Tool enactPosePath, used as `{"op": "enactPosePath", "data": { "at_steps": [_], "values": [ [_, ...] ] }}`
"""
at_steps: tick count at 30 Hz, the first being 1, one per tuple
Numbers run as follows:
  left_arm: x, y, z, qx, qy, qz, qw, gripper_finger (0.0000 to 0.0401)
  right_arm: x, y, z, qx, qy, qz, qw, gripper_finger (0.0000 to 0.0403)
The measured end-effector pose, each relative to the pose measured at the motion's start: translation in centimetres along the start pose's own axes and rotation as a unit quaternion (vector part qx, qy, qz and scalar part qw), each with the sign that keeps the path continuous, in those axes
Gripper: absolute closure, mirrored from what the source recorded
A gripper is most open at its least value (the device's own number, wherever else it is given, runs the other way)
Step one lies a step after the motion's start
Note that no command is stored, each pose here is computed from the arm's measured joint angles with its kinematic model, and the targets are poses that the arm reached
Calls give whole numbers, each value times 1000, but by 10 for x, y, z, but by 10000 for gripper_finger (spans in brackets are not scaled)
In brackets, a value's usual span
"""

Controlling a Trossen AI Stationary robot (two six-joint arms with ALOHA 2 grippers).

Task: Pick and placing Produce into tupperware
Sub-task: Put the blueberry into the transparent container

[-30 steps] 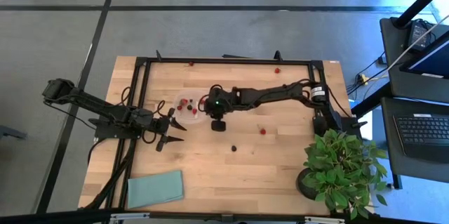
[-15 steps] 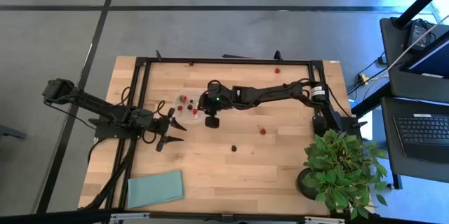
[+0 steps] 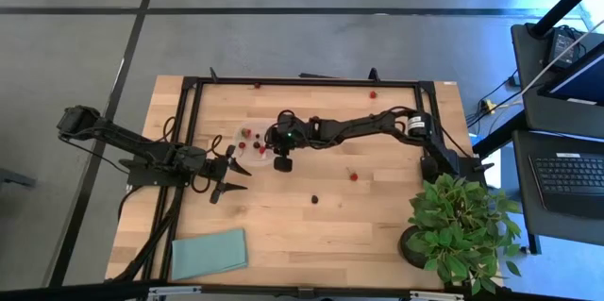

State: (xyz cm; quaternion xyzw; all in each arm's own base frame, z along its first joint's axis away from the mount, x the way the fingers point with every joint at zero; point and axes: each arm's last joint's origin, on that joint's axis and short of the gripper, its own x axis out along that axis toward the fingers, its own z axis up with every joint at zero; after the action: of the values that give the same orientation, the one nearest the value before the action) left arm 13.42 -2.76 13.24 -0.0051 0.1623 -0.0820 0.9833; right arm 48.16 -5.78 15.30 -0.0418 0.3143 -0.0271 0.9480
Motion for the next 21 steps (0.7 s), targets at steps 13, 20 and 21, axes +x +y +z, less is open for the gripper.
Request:
{"op": "enactPosePath", "data": {
  "at_steps": [13, 20, 21],
  "values": [
    [0, 0, 0, 0, 0, 0, 1000, 202, 0, 0, 0, -1, 0, 0, 1000, 288],
    [0, 0, 0, 0, 0, 0, 1000, 202, 0, 1, 0, -1, 0, 0, 1000, 255],
    [0, 0, 0, 0, 0, 0, 1000, 202, 0, 1, 0, -1, 0, 0, 1000, 251]
  ]
}}
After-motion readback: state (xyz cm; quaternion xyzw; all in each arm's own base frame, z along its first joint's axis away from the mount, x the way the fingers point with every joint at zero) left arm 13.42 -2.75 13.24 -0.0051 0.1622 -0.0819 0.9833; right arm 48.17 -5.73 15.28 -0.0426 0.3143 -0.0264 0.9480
